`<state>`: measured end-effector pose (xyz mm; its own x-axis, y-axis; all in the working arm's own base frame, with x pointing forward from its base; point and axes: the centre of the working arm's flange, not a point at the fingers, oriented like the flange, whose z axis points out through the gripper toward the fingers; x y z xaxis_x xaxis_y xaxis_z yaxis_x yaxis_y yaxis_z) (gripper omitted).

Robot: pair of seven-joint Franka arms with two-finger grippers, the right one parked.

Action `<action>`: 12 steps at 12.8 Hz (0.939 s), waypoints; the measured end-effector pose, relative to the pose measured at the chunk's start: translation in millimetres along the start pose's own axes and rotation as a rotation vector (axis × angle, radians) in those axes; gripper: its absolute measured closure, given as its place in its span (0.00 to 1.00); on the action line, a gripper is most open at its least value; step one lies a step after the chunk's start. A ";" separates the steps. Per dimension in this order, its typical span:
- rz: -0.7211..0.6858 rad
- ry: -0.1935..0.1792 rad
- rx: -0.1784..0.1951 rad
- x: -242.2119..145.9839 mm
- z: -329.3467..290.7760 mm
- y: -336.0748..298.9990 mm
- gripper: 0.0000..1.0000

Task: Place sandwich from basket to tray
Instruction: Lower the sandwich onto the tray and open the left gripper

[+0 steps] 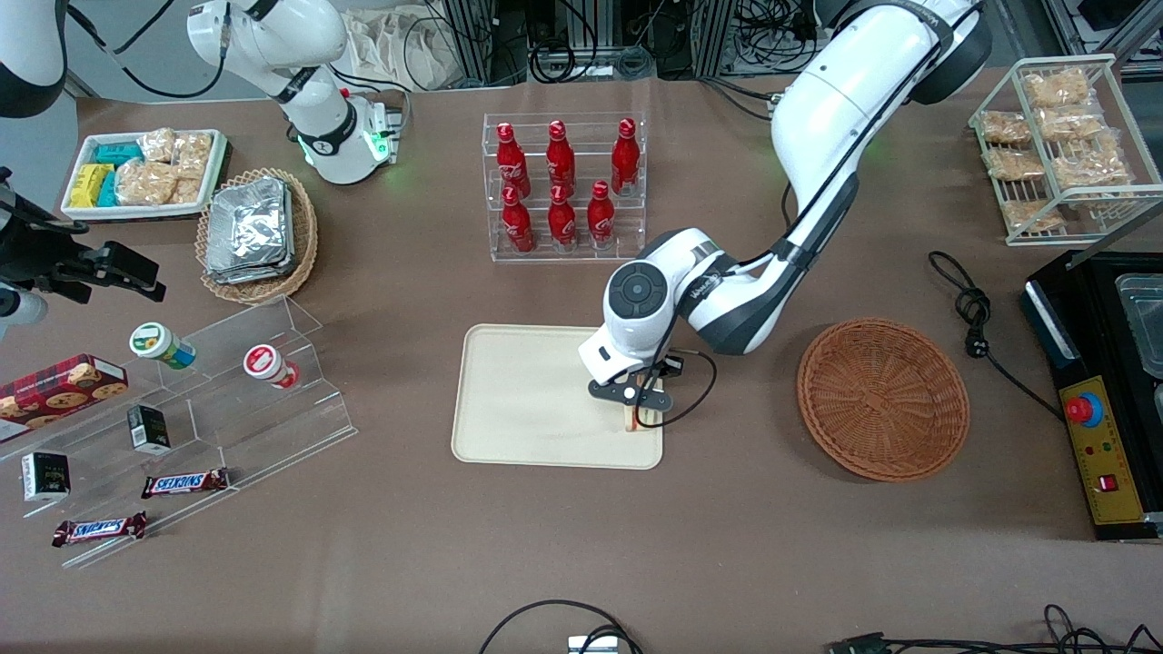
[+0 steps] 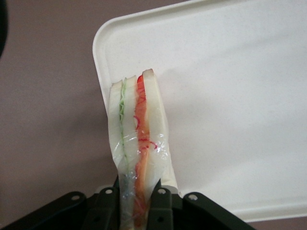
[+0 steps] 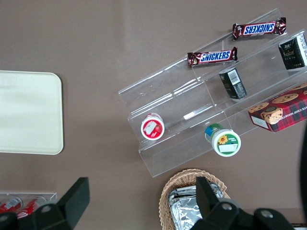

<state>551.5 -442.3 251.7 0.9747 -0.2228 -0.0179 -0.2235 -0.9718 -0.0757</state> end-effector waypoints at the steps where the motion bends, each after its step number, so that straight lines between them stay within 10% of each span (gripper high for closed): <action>1: -0.010 0.007 0.010 0.4 1.4 -0.3 0.61; 7: -0.093 0.025 0.013 3.9 -3.2 -0.7 0.00; 12: -0.203 0.037 0.049 12.8 -71.6 -30.6 0.00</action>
<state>570.9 -421.0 325.1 0.9989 -0.0265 0.0389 -0.0216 -0.9923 -0.1219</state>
